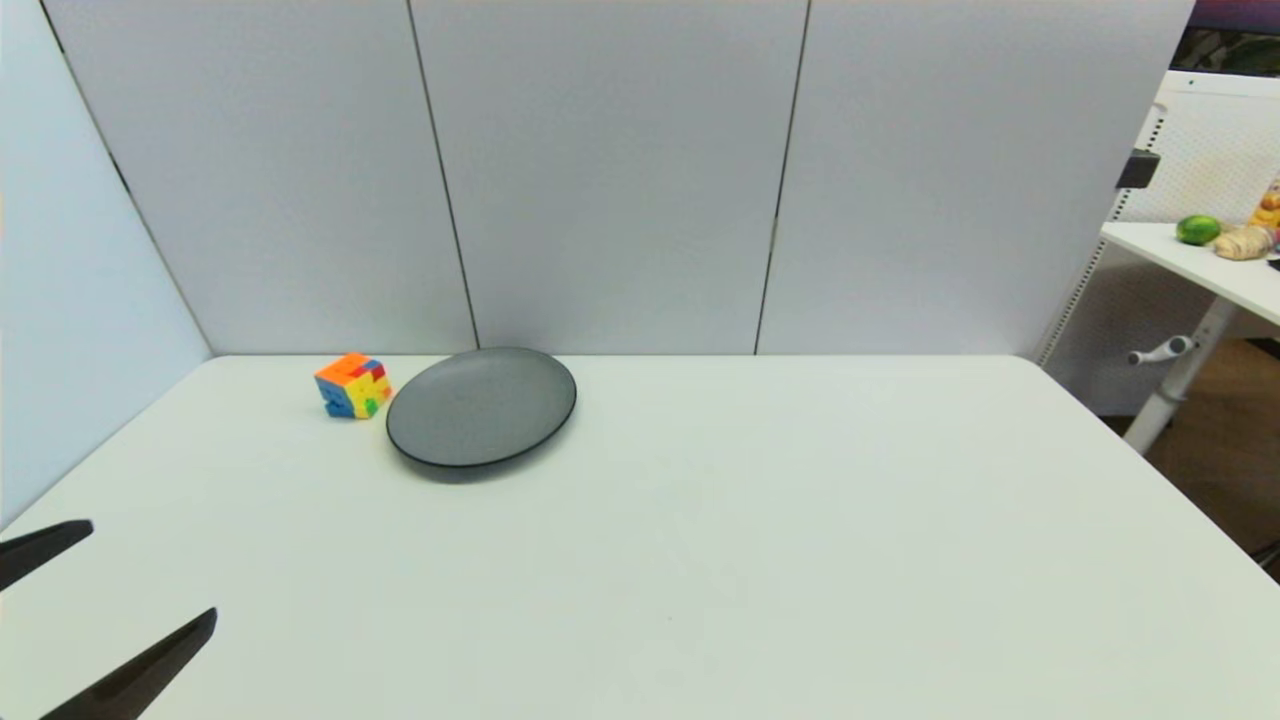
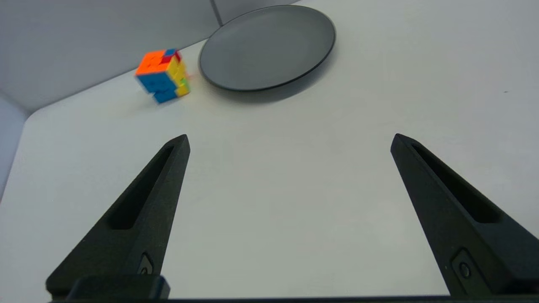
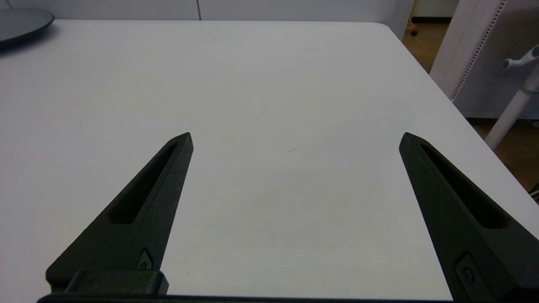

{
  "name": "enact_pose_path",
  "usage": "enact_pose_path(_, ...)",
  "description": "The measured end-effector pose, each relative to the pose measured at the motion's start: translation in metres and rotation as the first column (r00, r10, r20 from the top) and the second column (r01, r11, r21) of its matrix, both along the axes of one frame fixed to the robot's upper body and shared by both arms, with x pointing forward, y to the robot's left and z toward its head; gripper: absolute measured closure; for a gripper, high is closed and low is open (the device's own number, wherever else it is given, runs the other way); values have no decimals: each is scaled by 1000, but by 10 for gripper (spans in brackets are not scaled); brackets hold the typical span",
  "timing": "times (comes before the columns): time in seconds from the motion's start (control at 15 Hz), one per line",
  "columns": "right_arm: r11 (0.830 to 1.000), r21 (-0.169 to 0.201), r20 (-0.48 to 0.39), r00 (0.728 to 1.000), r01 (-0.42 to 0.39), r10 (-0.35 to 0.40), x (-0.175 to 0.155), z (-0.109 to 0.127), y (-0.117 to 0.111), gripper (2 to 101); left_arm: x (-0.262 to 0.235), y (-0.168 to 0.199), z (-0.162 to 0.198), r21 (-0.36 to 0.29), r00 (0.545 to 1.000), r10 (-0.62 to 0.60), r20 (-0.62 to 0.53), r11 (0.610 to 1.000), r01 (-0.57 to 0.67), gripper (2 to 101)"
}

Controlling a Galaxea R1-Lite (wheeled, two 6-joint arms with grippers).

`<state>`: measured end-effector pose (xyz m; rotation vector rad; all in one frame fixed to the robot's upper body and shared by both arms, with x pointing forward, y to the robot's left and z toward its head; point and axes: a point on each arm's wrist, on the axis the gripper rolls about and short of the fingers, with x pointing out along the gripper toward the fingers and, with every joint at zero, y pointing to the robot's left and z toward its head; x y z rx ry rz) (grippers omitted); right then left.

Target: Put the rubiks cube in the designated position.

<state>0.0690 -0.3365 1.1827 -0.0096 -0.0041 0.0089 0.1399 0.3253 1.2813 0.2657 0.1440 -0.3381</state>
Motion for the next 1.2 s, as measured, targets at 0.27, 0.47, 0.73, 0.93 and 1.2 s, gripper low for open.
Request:
enact_pose_path(0.27,1000,0,0,1000,1,-1,0,0,0,52,-42,5,-46,-78,982,166,88,984,-159,61)
enact_pose_path(0.47,1000,0,0,1000,0,0,0,0,0,52,-62,7,-80,-125,952,281,119,956,-266,61)
enact_pose_path(0.73,1000,0,0,1000,0,0,0,0,0,52,-69,7,-98,-170,949,295,113,947,-274,60)
enact_pose_path(0.93,1000,0,0,1000,1,-1,0,0,0,52,-71,7,-99,-203,946,301,117,940,-273,59)
enact_pose_path(1.2,1000,0,0,1000,1,-1,0,0,0,52,-71,8,-99,-242,943,316,108,928,-283,56)
